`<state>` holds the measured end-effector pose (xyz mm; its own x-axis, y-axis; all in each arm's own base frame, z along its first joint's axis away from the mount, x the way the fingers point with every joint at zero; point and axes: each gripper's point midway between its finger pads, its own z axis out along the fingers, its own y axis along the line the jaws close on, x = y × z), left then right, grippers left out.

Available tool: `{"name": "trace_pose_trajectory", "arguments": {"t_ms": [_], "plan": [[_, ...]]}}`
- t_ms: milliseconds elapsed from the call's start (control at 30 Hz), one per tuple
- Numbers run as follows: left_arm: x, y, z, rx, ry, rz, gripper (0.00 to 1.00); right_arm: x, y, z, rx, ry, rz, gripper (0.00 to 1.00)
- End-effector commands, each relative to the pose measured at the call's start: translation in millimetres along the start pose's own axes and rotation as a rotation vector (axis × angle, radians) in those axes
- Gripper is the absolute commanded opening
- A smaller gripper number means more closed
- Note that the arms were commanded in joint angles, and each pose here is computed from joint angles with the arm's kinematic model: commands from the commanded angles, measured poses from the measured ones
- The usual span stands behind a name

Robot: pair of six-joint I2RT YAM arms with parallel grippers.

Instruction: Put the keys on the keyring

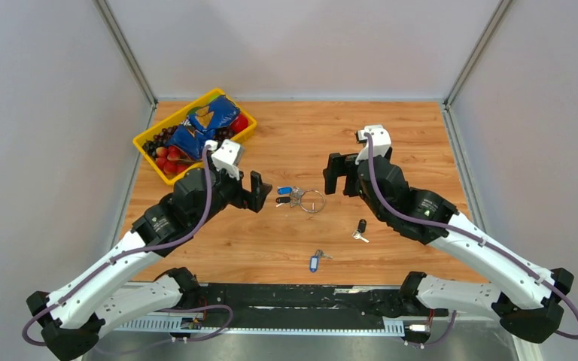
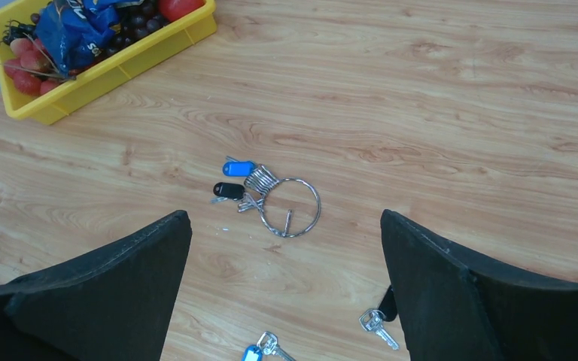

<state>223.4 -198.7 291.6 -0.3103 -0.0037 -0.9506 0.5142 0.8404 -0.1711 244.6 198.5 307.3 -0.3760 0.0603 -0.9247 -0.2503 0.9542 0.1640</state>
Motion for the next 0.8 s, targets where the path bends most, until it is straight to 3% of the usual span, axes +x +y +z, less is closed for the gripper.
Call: {"name": "trace_pose_trajectory", "arguments": {"t_ms": [0, 367, 567, 767], "plan": [[-4, -3, 2, 0.005, 0.035, -0.005, 1.0, -2, 12, 4, -0.041, -0.001, 0.0, 1.0], [10, 2, 11, -0.036, 0.084, -0.009, 1.0, 66, 40, 52, -0.079, 0.219, -0.141, 0.96], [29, 5, 13, -0.049, 0.15, -0.005, 1.0, 103, 51, 75, -0.093, 0.318, -0.198, 0.83], [34, 6, 11, -0.045, 0.148, 0.003, 1.0, 140, 60, 96, -0.074, 0.404, -0.043, 0.64]]}}
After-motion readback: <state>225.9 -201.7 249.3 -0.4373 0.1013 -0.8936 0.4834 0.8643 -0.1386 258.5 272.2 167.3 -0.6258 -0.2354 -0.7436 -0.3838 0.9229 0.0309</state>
